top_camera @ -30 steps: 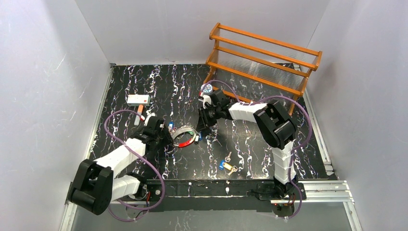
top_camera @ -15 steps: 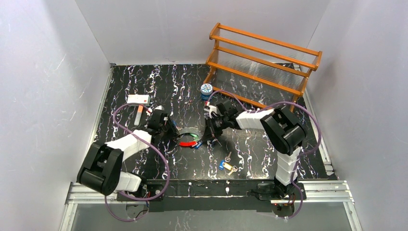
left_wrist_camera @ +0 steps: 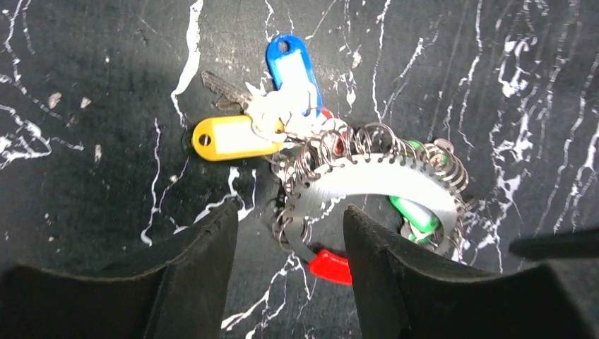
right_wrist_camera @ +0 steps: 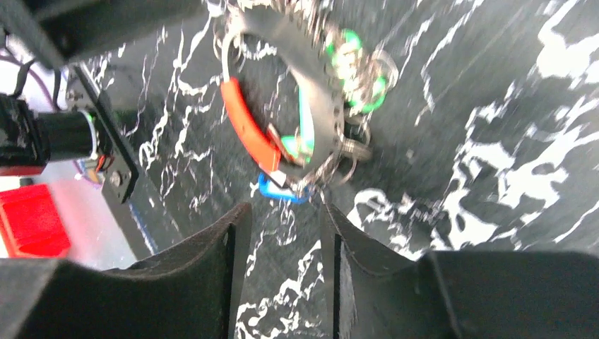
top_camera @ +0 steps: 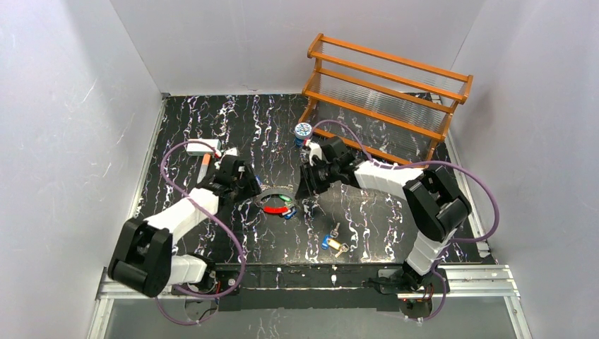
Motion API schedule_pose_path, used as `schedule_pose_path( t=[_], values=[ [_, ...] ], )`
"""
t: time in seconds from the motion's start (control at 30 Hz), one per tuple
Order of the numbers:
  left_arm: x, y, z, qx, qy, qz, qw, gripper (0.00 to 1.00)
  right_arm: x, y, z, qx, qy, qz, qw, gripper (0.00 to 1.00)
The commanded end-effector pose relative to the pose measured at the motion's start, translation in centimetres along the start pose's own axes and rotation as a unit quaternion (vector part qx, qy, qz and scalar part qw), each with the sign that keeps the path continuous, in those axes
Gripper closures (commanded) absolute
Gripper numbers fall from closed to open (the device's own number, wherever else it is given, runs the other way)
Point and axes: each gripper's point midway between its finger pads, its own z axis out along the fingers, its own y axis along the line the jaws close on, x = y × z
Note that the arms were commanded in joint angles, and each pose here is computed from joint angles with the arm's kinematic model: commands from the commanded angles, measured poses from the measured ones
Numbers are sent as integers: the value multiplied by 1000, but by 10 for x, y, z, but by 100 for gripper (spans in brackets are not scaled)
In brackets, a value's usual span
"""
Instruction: Put the keys on the keyring
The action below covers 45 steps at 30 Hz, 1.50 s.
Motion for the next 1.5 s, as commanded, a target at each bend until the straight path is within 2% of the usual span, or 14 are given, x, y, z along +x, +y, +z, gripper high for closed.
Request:
schedule_pose_path(
  t=[0.0,0.23,0.43,0.57,0.8,0.97,1.07,1.13,1.27,1.37,1.47],
  values=[
    [13,13,-18,-1,-6,-18,1000,45,-38,-7,6,32,-17,-36,999,50],
    [47,4,-23,74,8,-91,993,45,-65,-23,37,47,2,-21,999,46],
    [57,6,-15,82,15,-104,991,49,-63,-28,52,38,24,-10,999,46],
    [53,3,-9,79,17,-94,992,53,-47,-22,52,14,35,1,999,52],
    [40,-11,9,83,22,-74,994,59,-14,0,36,-40,47,27,998,80],
    [23,-27,23,89,30,-46,995,61,16,23,23,-73,60,38,995,83],
    [15,-37,29,96,36,-29,994,61,28,36,12,-84,61,40,994,81],
    [13,-40,30,98,40,-17,994,58,30,39,4,-82,53,36,995,76],
    [8,-33,24,79,37,10,996,45,19,33,-7,-44,22,12,999,54],
    [8,-21,13,55,33,24,998,40,9,27,-12,-27,6,8,1000,48],
    [13,-11,-2,42,30,23,998,40,0,18,-10,-22,0,11,1000,47]
  ],
)
